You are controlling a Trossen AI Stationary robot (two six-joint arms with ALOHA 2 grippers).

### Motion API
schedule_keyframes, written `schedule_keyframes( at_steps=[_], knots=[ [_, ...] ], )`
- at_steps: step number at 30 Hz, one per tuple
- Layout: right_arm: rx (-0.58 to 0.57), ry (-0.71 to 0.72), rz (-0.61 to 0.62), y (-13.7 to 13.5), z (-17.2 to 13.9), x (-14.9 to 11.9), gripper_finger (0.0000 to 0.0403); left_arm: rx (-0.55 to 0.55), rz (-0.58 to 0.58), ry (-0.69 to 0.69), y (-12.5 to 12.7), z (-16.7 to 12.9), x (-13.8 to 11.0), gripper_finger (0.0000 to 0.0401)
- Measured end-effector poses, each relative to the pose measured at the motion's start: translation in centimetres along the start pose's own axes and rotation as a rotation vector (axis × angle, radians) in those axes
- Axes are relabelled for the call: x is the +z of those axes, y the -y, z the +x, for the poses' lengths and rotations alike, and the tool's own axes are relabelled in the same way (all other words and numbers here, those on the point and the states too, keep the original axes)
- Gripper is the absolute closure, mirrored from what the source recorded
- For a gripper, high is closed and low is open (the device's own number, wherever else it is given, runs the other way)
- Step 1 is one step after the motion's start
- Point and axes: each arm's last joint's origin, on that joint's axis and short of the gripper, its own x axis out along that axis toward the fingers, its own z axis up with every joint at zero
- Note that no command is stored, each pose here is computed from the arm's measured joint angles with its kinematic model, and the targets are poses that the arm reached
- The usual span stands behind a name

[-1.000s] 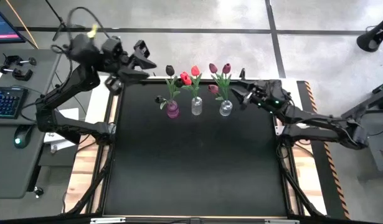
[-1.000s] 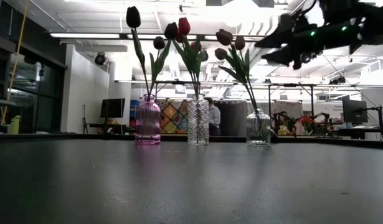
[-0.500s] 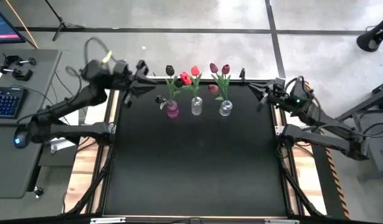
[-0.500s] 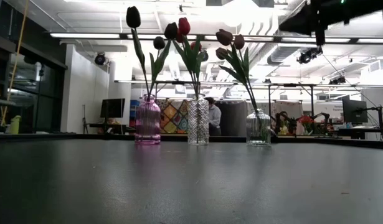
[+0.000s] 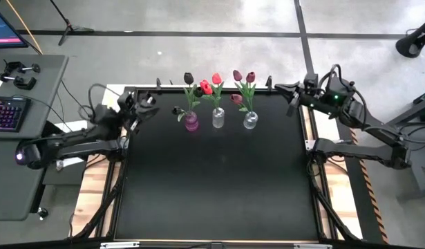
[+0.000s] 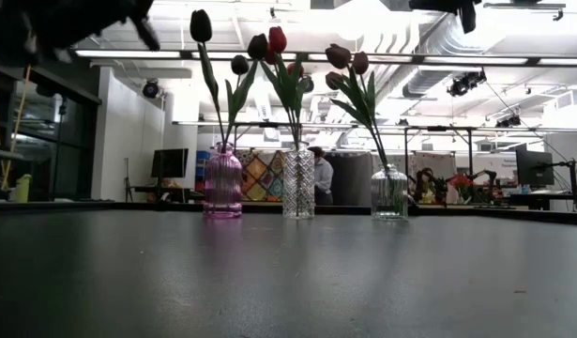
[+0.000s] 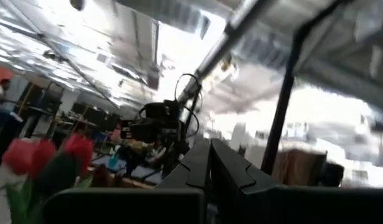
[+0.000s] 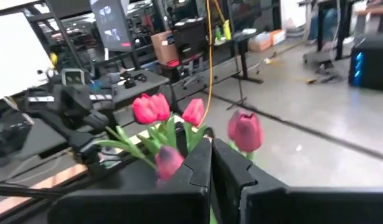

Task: Sort flowers into vase by color
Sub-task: Return To Home Position

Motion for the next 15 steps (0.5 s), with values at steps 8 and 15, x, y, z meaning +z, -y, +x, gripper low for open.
schedule_keyframes(
  at_steps=[8, 15],
  knots=[
    [0.055, -0.083, 0.122, -0.4, 0.0, -0.6, 0.0403, -0.010, -0.160, 0.147, 1.6, -3.3, -3.9, 0.0401],
    [0.122, -0.176, 0.229, -1.6, -0.2, -1.5, 0.0403, 0.090, -0.190, -0.042, 2.0, -3.7, -7.0, 0.0401]
  ],
)
